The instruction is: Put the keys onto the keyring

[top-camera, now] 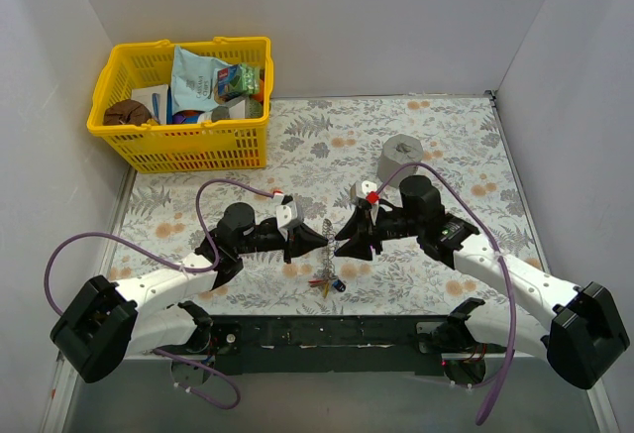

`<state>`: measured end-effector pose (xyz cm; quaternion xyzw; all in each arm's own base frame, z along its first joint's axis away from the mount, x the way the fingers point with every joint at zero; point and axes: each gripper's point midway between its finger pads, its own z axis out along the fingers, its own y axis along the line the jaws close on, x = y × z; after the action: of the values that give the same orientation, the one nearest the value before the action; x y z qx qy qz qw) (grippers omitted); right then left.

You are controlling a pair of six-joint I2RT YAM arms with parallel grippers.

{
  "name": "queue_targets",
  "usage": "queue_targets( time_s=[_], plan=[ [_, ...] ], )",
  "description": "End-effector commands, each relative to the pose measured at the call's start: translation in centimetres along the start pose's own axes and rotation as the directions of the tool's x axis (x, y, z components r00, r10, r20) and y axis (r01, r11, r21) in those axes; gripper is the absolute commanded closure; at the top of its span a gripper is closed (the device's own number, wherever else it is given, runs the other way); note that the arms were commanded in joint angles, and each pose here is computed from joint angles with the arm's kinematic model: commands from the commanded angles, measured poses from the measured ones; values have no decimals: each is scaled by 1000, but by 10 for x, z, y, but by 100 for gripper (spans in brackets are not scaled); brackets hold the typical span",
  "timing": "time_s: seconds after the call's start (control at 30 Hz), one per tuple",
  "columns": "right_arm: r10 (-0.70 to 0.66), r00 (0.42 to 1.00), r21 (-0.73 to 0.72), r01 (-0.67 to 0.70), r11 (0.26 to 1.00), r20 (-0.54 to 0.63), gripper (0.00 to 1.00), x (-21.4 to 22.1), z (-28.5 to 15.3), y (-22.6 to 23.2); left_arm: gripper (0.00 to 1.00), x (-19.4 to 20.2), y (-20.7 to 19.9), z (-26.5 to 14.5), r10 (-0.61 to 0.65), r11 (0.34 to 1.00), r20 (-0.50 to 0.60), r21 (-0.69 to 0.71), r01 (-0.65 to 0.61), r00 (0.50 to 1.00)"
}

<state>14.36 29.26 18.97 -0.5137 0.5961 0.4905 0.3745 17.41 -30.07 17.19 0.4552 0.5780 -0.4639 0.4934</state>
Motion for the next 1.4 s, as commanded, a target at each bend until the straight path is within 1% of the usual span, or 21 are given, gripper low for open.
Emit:
queue_targets(
  time_s=[0.0,0.17,0.47,0.6,0.7,0.73,0.8,0.83,0.9,0.93,1.03,1.2,1.3,1.33,1.37],
  plan=[
    [-79,995,-10,80,997,53,51,-26,0,-1,100,-18,-5,-1,54,998,54,24,-55,997],
    [-66,997,-15,67,998,43,53,-23,5,-6,100,-21,-8,-2,62,997,65,33,-64,996],
    [-65,997,10,65,998,34,53,-22,8,-15,100,-24,-11,-3,70,996,72,51,-73,995],
    [-70,997,3,70,998,42,56,-25,9,-14,100,-27,-13,-3,74,995,79,56,-78,994],
    [-66,997,-11,66,998,44,61,-26,10,-13,100,-28,-14,-3,75,995,83,58,-80,994],
    [-62,997,-16,63,998,42,66,-25,11,-13,100,-29,-14,-3,79,994,88,62,-84,993],
    [-52,998,-24,53,998,43,70,-25,11,-13,100,-29,-15,-4,79,994,90,67,-85,993],
    [-44,998,-27,45,999,41,76,-24,12,-13,100,-30,-15,-3,80,994,92,65,-86,993],
    [-39,998,-37,40,999,40,80,-23,13,-12,100,-31,-16,-4,79,994,97,67,-86,992],
    [-34,999,-37,35,999,40,86,-24,13,-12,100,-32,-16,-4,81,994,100,68,-88,992],
    [-27,999,-37,29,999,42,99,-25,14,-12,100,-33,-17,-4,83,993,104,73,-91,991],
    [-20,999,-24,21,999,35,99,-26,14,-15,100,-32,-18,-4,81,993,99,76,-89,992],
    [-9,1000,-6,9,1000,2,99,-22,12,-18,100,-29,-16,-5,75,995,74,66,-80,994],
    [-21,1000,-1,21,1000,-5,99,-21,12,-19,98,-28,-14,-6,72,996,65,52,-75,995],
    [-26,1000,3,26,1000,-9,99,-23,11,-20,93,-22,-13,-7,48,998,30,43,-49,998]
  ],
)
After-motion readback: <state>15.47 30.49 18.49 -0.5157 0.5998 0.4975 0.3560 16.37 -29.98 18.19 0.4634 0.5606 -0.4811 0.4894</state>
